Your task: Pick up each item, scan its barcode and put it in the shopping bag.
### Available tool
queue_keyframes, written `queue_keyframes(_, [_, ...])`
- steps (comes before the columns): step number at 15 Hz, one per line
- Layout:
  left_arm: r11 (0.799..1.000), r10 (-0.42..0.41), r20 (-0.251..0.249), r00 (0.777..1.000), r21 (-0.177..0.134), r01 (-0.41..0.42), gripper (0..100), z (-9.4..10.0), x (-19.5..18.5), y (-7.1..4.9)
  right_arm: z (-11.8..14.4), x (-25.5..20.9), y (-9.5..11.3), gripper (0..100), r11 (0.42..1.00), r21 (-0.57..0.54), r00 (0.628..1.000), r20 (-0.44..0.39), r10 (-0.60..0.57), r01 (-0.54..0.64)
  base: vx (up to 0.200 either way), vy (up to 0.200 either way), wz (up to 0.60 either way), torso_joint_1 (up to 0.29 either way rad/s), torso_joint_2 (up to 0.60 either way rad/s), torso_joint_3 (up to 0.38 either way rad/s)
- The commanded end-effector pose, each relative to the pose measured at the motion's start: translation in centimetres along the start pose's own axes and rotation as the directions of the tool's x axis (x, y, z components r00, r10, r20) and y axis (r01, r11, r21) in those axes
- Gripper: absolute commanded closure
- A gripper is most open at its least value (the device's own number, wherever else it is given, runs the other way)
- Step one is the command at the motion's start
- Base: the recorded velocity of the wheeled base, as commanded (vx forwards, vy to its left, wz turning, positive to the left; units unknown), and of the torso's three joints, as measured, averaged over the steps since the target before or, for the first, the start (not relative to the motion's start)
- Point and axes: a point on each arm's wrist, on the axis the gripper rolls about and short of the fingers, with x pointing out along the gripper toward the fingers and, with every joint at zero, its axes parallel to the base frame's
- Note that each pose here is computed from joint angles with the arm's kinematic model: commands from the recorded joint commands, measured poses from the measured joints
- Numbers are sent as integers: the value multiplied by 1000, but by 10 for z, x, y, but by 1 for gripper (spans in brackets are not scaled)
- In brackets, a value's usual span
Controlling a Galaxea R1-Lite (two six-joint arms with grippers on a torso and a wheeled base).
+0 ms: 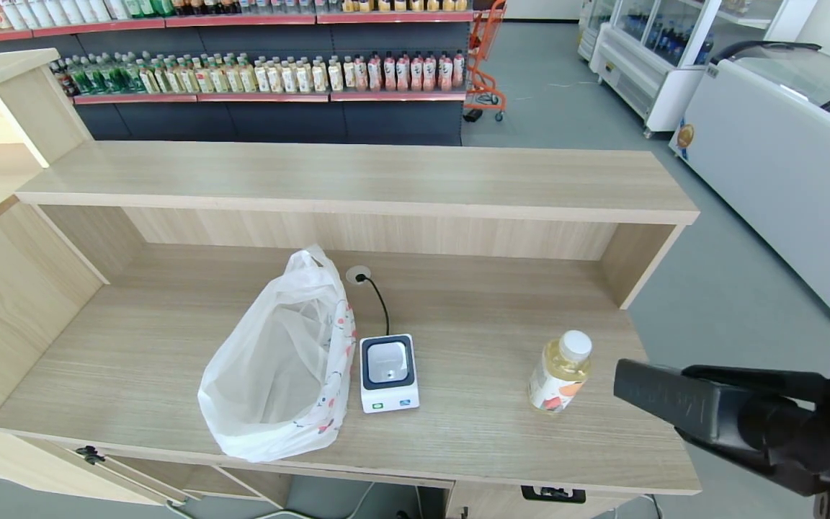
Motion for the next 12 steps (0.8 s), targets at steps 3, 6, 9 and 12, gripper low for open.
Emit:
queue_keyframes(3, [1000, 1, 0, 1000, 0, -1, 0, 0, 0, 0, 33, -10, -50, 100, 689, 713, 983, 1, -186, 130, 0, 0, 0, 0, 0, 0])
queue_keyframes(6, [1000, 0, 0, 1000, 0, 0, 0, 0, 0, 0, 17, -9, -55, 100, 129, 982, 977, -116, -179, 140, 0, 0, 0, 0, 0, 0])
queue_keyframes(9, [1000, 0, -1, 1000, 0, 0, 0, 0, 0, 0, -13, -7, -34, 100, -14, 988, 985, -156, -79, 155, 0, 0, 0, 0, 0, 0])
queue_keyframes(12, [1000, 0, -1, 1000, 0, 0, 0, 0, 0, 0, -20, -7, -25, 100, -29, 989, 988, -145, -47, 143, 0, 0, 0, 0, 0, 0])
